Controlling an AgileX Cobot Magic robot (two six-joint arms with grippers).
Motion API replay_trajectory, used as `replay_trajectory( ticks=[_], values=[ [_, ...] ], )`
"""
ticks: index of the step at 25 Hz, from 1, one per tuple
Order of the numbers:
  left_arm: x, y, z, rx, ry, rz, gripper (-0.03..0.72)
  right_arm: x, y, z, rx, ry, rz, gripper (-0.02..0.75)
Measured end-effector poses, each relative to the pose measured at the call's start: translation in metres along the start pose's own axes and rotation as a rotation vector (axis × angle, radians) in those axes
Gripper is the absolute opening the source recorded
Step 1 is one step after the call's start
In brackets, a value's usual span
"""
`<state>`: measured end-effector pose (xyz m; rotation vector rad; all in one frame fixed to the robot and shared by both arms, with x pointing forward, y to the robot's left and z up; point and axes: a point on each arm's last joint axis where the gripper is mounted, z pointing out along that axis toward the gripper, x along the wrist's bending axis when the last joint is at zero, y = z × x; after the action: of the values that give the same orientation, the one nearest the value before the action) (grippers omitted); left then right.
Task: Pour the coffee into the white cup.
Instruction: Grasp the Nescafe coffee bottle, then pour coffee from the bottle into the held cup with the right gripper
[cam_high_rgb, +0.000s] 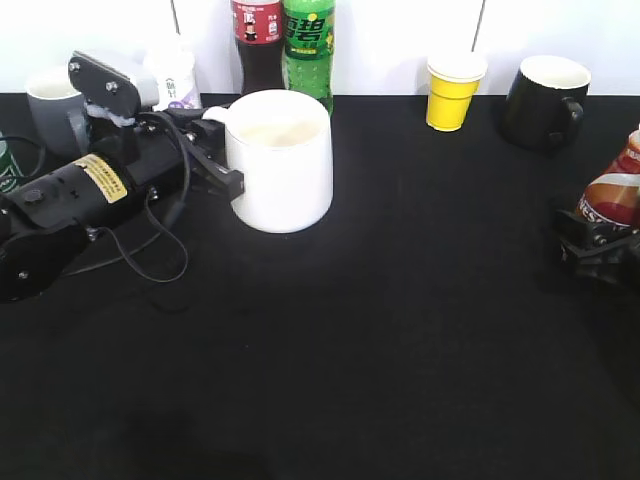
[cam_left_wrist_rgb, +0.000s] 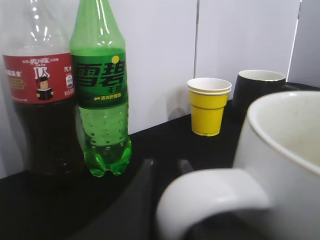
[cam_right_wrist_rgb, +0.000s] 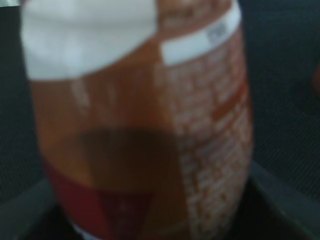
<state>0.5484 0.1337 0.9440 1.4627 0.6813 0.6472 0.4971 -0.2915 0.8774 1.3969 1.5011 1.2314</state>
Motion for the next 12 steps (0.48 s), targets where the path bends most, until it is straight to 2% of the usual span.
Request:
replay_trajectory(
  ticks=[3,5,7,8,10,12],
  values=[
    [-0.001,0.0,0.0,0.002,-0.008,0.003,0.078,0.003,0.0,0.0,0.001,0.038,-0.016,0.529],
    [-0.006,-0.001,0.0,0.013,-0.068,0.026,0.078,0.009,0.009,-0.004,-0.001,0.087,-0.057,0.529],
    [-0.015,0.004,0.007,0.0,-0.127,0.012,0.078,0.019,0.037,-0.009,-0.107,0.172,-0.153,0.529],
    [-0.024,0.007,0.011,-0.012,-0.158,0.011,0.078,0.026,0.053,-0.013,-0.168,0.22,-0.2,0.529],
    [-0.051,0.01,0.019,-0.01,-0.235,0.02,0.078,0.043,0.08,-0.019,-0.21,0.295,-0.322,0.529],
    [-0.077,0.013,0.026,0.002,-0.306,0.037,0.078,0.053,0.103,-0.024,-0.235,0.302,-0.449,0.529]
  ],
)
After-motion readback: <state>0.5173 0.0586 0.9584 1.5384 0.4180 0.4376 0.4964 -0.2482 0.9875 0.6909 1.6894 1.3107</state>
